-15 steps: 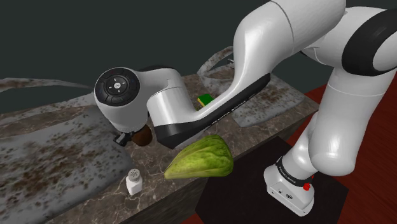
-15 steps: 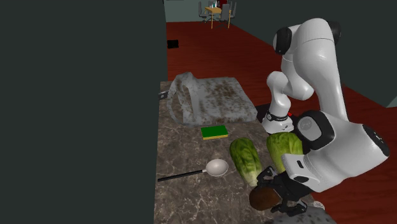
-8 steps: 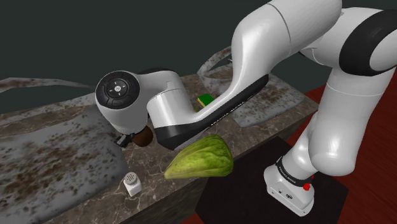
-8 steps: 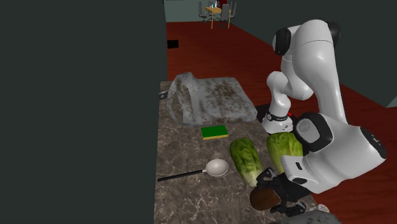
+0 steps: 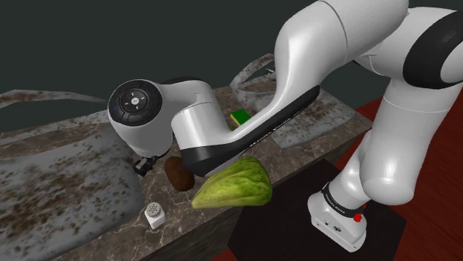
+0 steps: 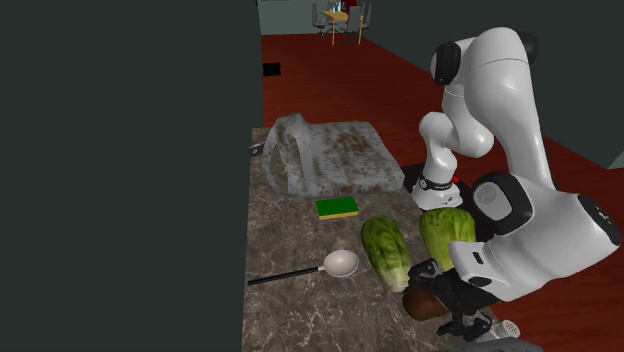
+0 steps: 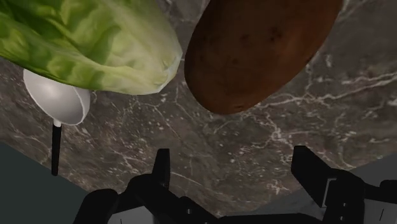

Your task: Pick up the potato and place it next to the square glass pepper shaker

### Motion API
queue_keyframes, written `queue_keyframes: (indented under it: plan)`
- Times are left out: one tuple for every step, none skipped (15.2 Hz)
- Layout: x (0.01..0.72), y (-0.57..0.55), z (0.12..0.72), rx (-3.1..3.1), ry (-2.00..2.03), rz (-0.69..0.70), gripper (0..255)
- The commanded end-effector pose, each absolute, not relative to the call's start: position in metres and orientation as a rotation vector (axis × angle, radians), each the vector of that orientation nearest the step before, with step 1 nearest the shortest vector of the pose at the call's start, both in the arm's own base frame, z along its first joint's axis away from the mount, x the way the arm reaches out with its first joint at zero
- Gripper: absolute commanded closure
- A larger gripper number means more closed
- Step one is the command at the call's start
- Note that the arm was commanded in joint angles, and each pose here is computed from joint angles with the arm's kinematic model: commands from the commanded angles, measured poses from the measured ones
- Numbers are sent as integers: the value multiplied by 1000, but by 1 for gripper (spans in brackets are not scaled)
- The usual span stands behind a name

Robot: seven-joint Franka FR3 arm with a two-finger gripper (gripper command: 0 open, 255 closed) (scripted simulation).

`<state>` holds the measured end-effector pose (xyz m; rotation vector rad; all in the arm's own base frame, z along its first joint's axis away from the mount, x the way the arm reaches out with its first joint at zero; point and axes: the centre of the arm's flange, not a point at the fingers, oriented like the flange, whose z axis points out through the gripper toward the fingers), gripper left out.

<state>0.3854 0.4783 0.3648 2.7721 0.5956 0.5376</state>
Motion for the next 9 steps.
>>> queue_keyframes:
  plan:
    - [376,481,384,2773,596,537,0]
    - [371,483,393,2773,596,537,0]
    - [371,483,393,2773,596,537,0]
    - [371,483,393,2773,596,537,0]
    - [371,483,393,2773,596,537,0]
    - [371,483,393,2773,596,537,0]
    - [371,483,393,2773,596,537,0]
    - [371,483,393,2773,596,537,0]
    - [371,483,393,2773,596,537,0]
